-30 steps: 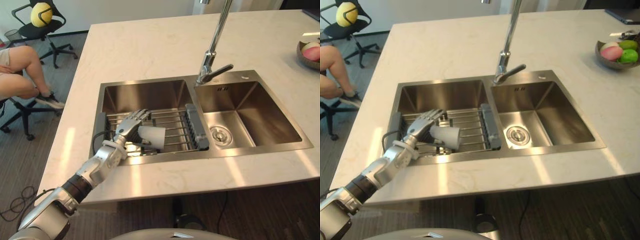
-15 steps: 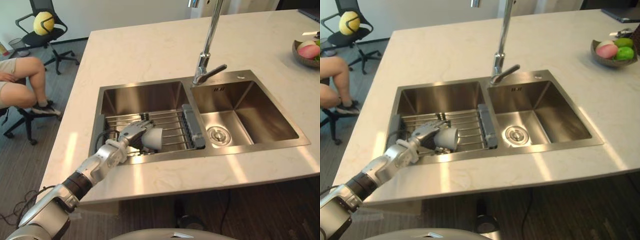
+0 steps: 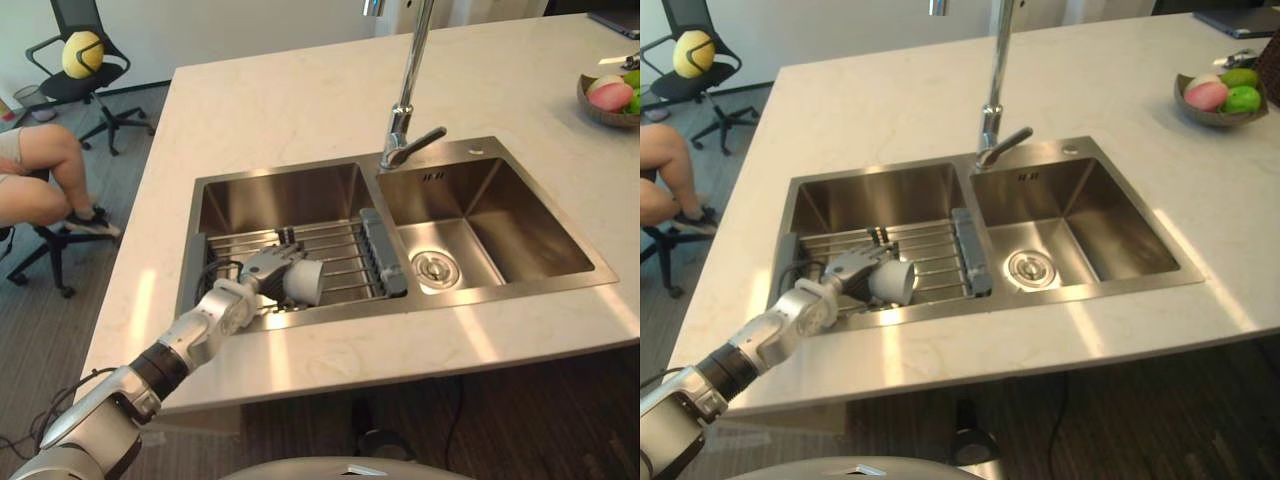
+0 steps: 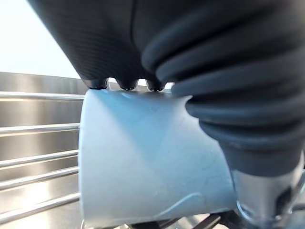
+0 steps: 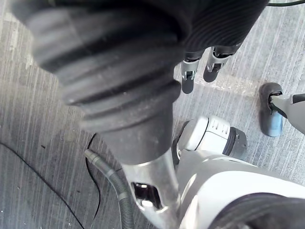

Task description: Walk over to the sink, pick up the cup, carry it to the dishwasher, place the cup inside the dishwasher, then close the dishwasher door

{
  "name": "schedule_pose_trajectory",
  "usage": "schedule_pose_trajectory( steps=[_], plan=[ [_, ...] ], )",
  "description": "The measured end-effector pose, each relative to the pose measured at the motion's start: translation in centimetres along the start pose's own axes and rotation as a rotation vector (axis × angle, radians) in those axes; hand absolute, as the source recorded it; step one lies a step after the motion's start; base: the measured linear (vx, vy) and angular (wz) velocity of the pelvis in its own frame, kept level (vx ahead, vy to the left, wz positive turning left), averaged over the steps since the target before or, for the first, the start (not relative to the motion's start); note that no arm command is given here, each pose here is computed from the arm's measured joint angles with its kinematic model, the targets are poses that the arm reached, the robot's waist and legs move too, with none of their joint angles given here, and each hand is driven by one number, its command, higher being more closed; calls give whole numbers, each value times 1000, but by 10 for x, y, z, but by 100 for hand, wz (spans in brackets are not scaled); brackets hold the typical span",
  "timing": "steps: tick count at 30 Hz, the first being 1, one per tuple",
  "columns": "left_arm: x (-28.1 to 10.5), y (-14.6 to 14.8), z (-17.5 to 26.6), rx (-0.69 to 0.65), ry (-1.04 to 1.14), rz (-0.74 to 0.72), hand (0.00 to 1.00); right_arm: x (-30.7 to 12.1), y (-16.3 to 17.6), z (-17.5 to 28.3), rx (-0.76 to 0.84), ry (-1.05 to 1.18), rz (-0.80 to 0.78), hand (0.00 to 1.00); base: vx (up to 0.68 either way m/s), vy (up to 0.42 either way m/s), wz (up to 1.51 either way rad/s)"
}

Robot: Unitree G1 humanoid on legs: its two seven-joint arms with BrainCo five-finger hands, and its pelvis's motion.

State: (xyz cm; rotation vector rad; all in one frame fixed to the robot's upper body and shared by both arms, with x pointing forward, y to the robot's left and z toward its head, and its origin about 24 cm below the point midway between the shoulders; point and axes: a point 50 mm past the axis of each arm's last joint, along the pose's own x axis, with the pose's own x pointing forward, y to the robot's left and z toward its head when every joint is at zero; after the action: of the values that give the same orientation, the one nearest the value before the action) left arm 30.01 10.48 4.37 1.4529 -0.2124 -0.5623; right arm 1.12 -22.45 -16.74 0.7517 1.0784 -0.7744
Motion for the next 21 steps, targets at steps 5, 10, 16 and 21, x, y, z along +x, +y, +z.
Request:
schedule_pose_trajectory(
  steps=[5, 10, 16, 21],
  plan=[
    [1, -2, -2, 27, -3, 9, 100, 0, 0, 0, -1, 2, -1, 0, 0, 0, -2],
    [2, -6, -1, 56, -31, -39, 100, 0, -1, 0, -2, 2, -1, 0, -11, -4, -7],
    [8, -2, 6, 45, -45, -43, 100, 0, 1, -1, -14, 6, 2, 0, -1, 2, -7],
    [14, 1, 20, 41, -90, -60, 100, 1, 4, -1, -41, 2, 10, 0, 0, 0, 0]
  ],
)
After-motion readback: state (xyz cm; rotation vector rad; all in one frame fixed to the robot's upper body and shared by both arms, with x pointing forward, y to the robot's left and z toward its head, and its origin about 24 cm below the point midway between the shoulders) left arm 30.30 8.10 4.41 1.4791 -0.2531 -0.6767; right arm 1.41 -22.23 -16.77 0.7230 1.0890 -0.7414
